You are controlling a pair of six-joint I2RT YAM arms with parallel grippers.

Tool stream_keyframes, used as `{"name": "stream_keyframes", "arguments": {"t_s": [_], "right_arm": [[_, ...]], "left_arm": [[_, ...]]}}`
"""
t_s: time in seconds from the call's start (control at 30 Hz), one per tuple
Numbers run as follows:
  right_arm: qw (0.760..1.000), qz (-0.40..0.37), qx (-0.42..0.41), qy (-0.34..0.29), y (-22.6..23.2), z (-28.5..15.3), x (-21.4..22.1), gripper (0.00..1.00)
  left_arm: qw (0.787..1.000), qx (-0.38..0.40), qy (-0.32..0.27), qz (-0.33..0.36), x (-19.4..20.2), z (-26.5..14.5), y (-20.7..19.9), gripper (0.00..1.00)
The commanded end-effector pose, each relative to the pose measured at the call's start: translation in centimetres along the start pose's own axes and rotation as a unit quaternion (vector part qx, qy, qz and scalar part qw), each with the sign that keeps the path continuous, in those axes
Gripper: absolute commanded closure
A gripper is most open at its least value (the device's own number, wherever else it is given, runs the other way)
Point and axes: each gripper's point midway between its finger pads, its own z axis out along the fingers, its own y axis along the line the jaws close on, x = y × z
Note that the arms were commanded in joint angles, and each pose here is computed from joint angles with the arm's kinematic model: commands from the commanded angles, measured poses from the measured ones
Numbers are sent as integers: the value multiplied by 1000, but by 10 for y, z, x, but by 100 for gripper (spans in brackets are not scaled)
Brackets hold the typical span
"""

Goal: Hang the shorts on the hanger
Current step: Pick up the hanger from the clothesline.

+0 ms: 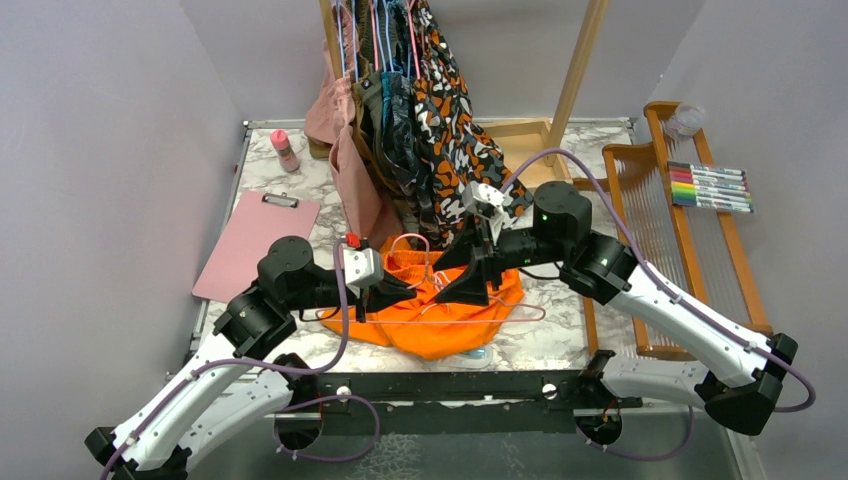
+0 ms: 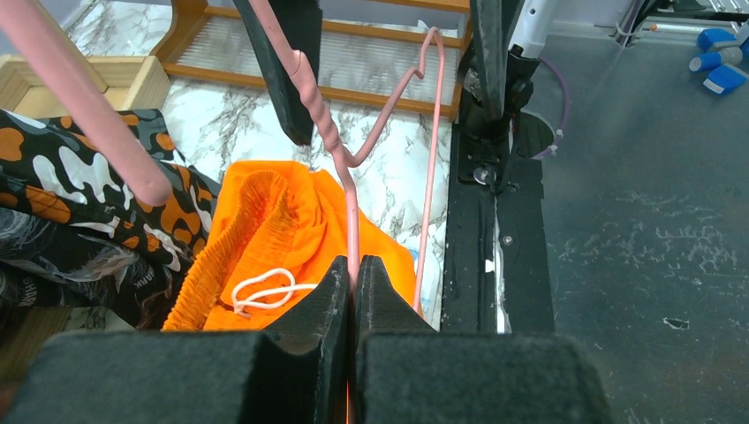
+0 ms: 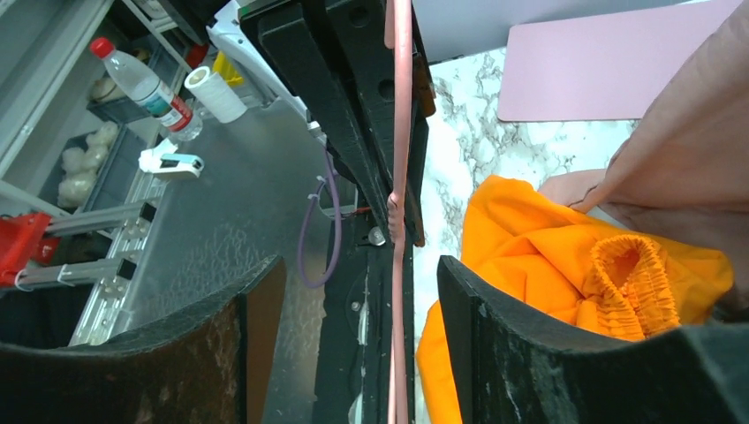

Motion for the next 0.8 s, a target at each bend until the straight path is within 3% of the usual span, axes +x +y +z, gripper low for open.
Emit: {"name": "stream_keyframes", "arguments": {"t_s": [0.0, 0.5, 0.77], "right_arm": [[1000, -3, 26, -17, -9, 15, -3, 36], [998, 49, 21, -16, -8, 31, 1, 66], [998, 56, 27, -12, -8, 28, 9, 67]], "left_arm": [[1000, 14, -20, 5, -7, 1, -5, 100], [1000, 19, -19, 11, -6, 5, -4, 100], [999, 21, -21, 17, -8, 6, -3, 100]]}}
